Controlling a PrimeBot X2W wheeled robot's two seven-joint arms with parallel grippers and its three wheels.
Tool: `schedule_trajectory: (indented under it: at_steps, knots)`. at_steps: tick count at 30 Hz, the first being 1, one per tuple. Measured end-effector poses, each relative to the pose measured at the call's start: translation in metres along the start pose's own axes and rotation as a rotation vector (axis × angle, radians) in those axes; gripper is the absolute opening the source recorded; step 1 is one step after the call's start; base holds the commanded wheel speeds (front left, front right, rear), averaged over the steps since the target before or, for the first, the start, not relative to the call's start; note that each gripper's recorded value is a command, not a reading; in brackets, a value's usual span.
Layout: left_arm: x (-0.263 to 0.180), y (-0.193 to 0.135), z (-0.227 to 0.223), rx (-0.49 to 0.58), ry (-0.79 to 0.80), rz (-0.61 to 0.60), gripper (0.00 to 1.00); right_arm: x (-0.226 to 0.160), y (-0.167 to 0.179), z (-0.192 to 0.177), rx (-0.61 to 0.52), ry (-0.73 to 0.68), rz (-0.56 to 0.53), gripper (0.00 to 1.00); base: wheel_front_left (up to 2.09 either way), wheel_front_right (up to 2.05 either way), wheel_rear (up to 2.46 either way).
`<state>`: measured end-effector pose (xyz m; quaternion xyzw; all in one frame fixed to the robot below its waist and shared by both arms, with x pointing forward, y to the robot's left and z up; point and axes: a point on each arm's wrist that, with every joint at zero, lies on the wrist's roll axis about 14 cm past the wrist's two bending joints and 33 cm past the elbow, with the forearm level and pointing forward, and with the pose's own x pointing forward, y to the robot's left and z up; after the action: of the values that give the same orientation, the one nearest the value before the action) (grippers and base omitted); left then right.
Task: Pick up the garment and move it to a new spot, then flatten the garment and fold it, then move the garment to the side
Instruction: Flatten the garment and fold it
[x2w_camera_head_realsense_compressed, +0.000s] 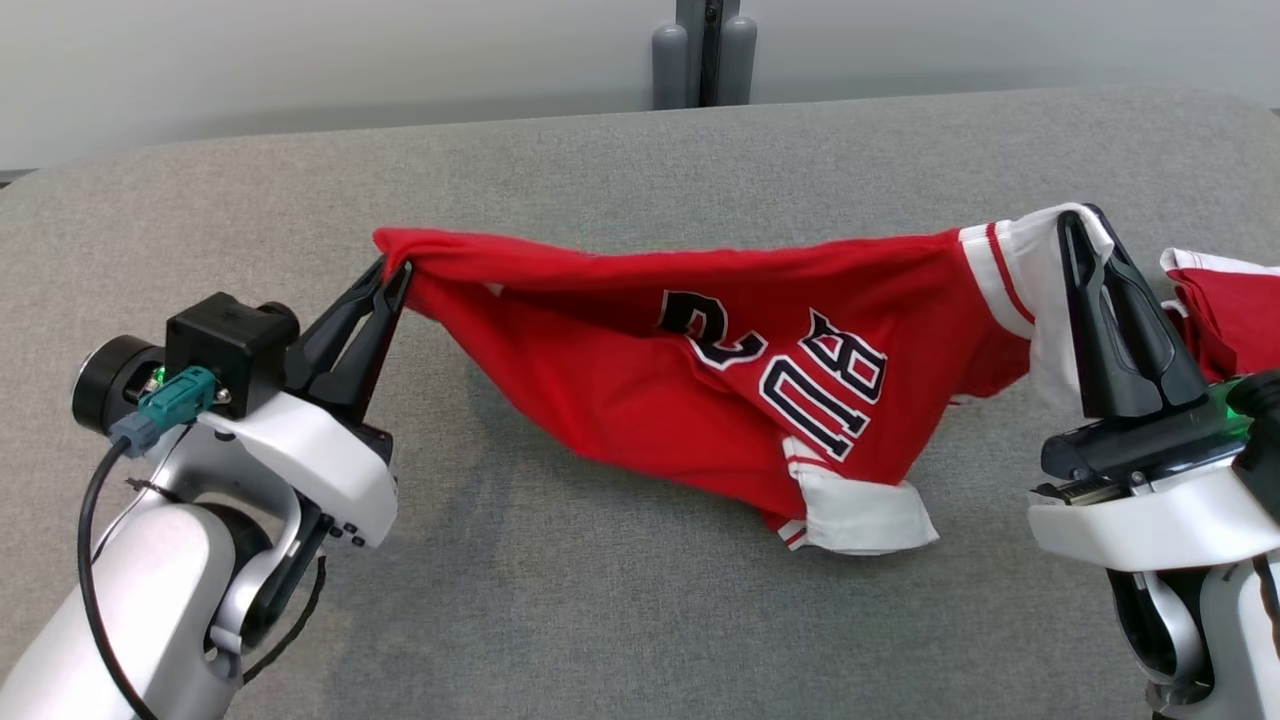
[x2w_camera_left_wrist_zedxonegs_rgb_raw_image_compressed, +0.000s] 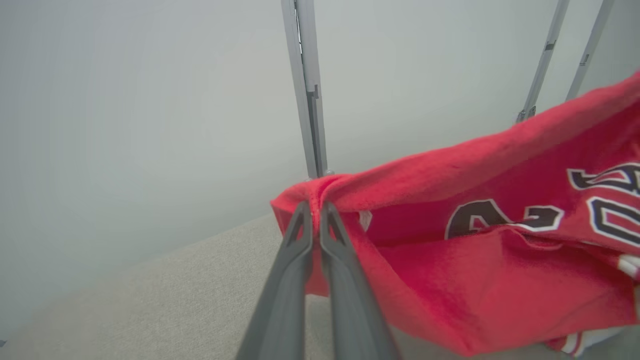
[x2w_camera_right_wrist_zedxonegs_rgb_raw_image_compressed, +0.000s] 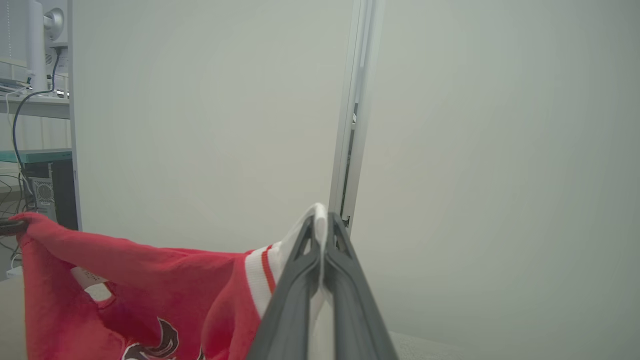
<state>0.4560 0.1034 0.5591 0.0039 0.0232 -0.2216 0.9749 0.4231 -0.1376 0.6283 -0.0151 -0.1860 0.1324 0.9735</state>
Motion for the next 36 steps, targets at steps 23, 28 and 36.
schedule_trajectory:
  at_steps: [23,28,36]
  knots:
    - [-0.038,-0.043,-0.100,-0.156,0.337,-0.080,0.00,-0.024,0.022,-0.064,0.173,0.191,-0.013,0.00,0.00,0.00,0.00]
    - [-0.043,-0.050,-0.134,-0.213,0.445,-0.101,0.00,-0.032,0.028,-0.086,0.215,0.250,-0.021,0.00,0.00,0.00,0.00]
    - [-0.041,-0.046,-0.146,-0.251,0.460,-0.080,1.00,-0.037,0.031,-0.102,0.249,0.285,-0.036,0.00,0.00,0.00,0.00]
